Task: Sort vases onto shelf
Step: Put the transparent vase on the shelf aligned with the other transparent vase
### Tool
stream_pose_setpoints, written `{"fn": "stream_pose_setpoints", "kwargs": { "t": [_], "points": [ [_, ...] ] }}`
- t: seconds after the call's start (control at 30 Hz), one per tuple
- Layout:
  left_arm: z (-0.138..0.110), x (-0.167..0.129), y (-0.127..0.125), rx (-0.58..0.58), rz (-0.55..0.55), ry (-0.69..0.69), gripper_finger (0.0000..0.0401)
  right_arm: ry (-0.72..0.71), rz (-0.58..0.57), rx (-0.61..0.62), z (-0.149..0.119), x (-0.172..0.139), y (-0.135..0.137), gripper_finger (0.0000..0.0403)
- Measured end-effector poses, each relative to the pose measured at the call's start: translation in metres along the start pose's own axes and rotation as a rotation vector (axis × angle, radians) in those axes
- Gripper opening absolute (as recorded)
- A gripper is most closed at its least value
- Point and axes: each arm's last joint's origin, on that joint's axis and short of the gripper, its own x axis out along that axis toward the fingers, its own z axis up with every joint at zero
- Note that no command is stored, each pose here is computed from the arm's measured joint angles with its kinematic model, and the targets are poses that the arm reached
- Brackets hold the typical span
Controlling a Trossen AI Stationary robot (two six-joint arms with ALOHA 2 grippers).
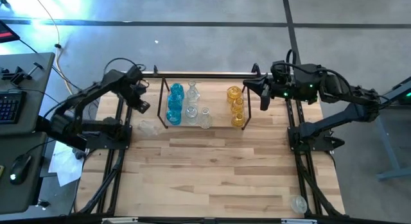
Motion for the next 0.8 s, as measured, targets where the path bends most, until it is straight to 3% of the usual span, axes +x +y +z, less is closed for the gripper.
{"fn": "stream_pose_setpoints", "kwargs": {
  "t": [0.1, 0.2, 0.4, 0.6, 0.8],
  "points": [
    [-0.004, -0.009, -0.003, -0.035, -0.01, -0.061, 0.0, 0.004, 0.004, -0.001, 0.0, 0.0, 0.0, 0.0],
    [-0.009, -0.01, -0.006, -0.13, -0.087, -0.095, 0.0, 0.006, 0.017, -0.007, -0.001, -0.001, 0.003, 0.0],
    [-0.019, 0.017, -0.013, -0.348, -0.119, -0.138, 0.0, 0.017, 0.045, -0.027, -0.004, -0.003, 0.008, 0.0],
    [-0.015, 0.032, -0.026, -0.357, -0.129, -0.22, 0.0, 0.018, 0.057, -0.035, -0.004, -0.004, 0.01, 0.0],
    [-0.016, 0.037, -0.04, -0.362, -0.131, -0.168, 0.0, 0.007, 0.07, -0.029, -0.002, -0.011, 0.008, 0.0]
  ]
}}
